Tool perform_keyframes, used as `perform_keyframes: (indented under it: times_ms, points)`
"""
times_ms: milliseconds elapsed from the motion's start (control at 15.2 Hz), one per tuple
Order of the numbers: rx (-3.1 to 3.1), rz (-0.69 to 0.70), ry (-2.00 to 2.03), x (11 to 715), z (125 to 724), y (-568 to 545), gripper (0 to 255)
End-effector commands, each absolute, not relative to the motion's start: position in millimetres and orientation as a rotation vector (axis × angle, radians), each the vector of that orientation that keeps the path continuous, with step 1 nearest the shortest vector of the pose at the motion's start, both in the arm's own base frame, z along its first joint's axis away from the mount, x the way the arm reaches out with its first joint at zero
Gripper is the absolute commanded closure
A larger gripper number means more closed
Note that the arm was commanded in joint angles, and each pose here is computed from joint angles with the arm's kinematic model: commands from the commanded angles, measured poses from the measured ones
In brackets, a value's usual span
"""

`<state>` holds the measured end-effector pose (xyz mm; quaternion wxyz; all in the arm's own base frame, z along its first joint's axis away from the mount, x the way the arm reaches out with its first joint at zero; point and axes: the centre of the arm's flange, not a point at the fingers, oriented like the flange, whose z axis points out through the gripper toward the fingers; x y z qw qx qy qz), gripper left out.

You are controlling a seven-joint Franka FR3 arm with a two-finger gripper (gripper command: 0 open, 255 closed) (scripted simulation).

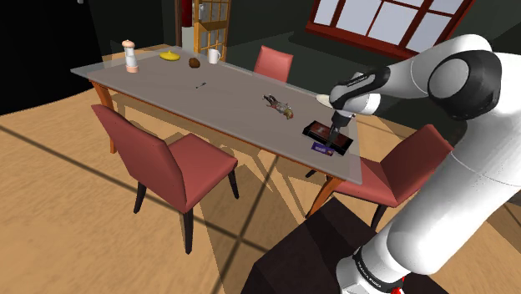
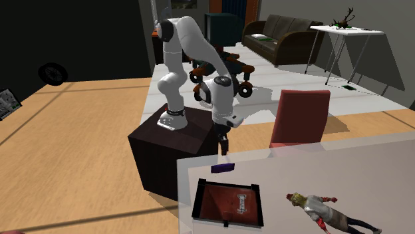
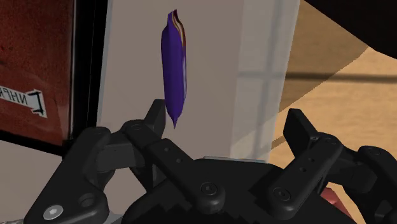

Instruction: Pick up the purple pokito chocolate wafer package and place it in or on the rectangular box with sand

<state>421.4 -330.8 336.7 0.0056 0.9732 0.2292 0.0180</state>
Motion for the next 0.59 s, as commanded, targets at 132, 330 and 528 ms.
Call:
perform_keyframes:
  times_ms: [132,330,528]
  points:
    - [3.037,0.054,0.790,439.6,305.5,-370.2,0]
    - [3.036,0.053,0.801,443.2,289.8,-376.6,0]
    - [3.036,0.053,0.801,443.7,274.0,-376.5,0]
